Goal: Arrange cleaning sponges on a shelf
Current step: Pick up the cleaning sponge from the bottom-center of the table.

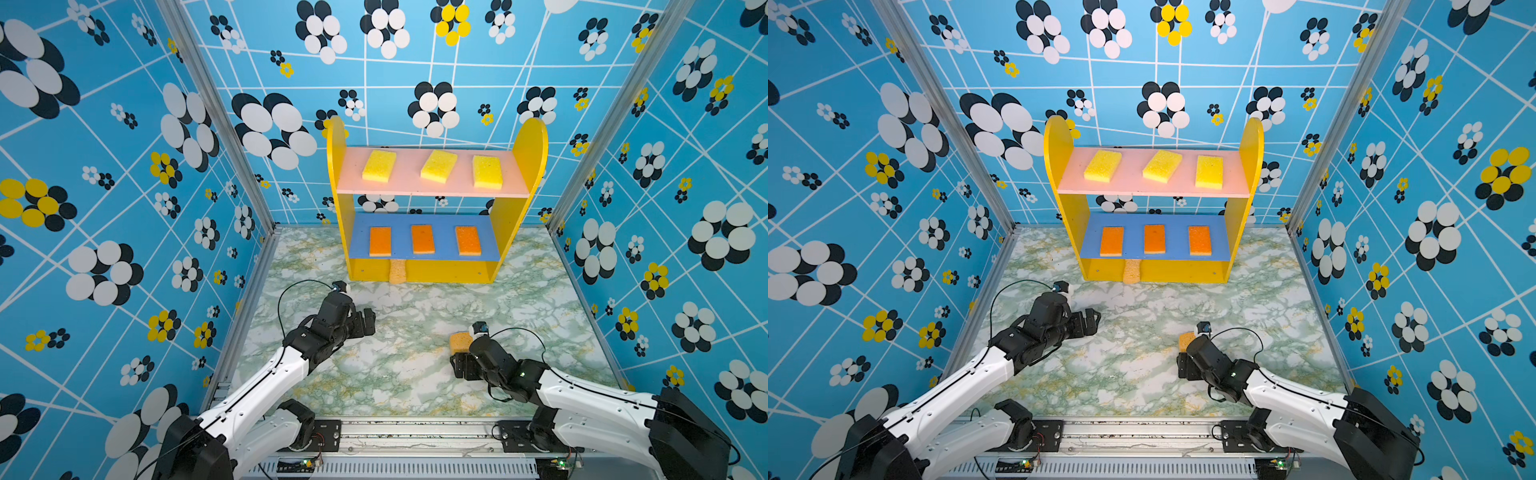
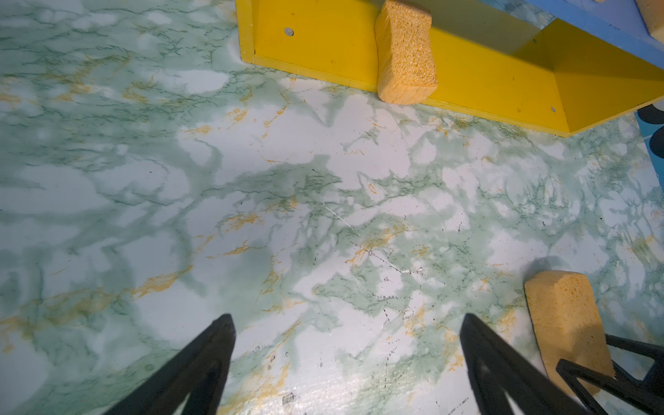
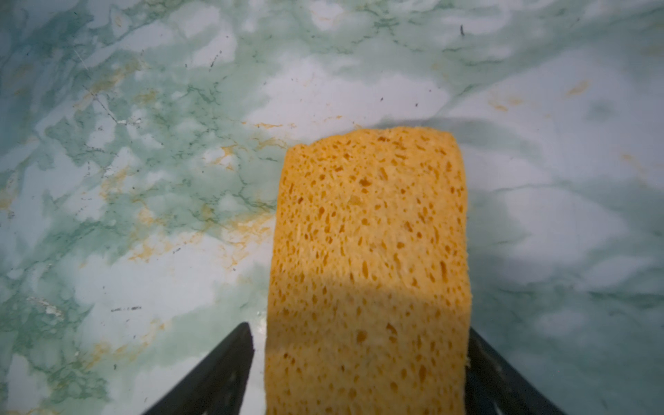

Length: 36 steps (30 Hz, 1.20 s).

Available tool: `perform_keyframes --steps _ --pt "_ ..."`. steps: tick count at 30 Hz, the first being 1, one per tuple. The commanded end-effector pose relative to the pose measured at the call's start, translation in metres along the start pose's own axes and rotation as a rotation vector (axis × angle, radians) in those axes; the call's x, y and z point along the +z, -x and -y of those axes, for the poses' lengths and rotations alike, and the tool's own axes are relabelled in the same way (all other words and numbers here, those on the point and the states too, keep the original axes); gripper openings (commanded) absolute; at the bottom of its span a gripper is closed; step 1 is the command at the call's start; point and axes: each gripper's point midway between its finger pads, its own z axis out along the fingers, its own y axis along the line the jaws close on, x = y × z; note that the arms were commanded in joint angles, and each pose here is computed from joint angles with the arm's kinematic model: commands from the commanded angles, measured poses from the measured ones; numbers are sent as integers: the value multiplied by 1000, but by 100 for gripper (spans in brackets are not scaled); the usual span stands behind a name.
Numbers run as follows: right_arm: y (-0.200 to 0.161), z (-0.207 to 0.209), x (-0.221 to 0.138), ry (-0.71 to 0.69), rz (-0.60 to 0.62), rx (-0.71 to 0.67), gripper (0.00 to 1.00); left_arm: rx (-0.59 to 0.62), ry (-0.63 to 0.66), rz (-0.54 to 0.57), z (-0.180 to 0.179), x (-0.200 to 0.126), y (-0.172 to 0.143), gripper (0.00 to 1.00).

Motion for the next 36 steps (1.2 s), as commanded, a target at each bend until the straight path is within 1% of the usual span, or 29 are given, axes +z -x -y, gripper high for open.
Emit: perform_keyframes --steps 1,4,8,12,18,22,26,29,32,36 --pt "-12 13 3 -56 -33 -7 74 2 -6 7 2 -1 2 99" --pt "-11 15 4 -68 -20 -10 69 0 -9 7 3 -1 3 99" --pt "-3 12 4 -65 11 -10 64 -3 -11 5 3 0 2 99" --pt "23 0 1 -35 107 8 62 -3 -15 7 4 1 3 99" --pt "69 -21 3 -32 267 12 63 6 -14 2 6 2 5 99" --pt "92 -34 20 -37 334 -18 63 11 -12 2 6 3 6 99" --pt "106 -44 43 -42 333 -31 63 16 -9 1 6 3 6 99" --pt "120 -42 56 -3 372 29 62 16 -7 1 5 2 6 99" --pt "136 -35 66 -6 396 64 62 16 -4 1 5 2 6 99" --pt "157 -42 77 -31 412 2 62 17 -1 4 4 1 7 99"
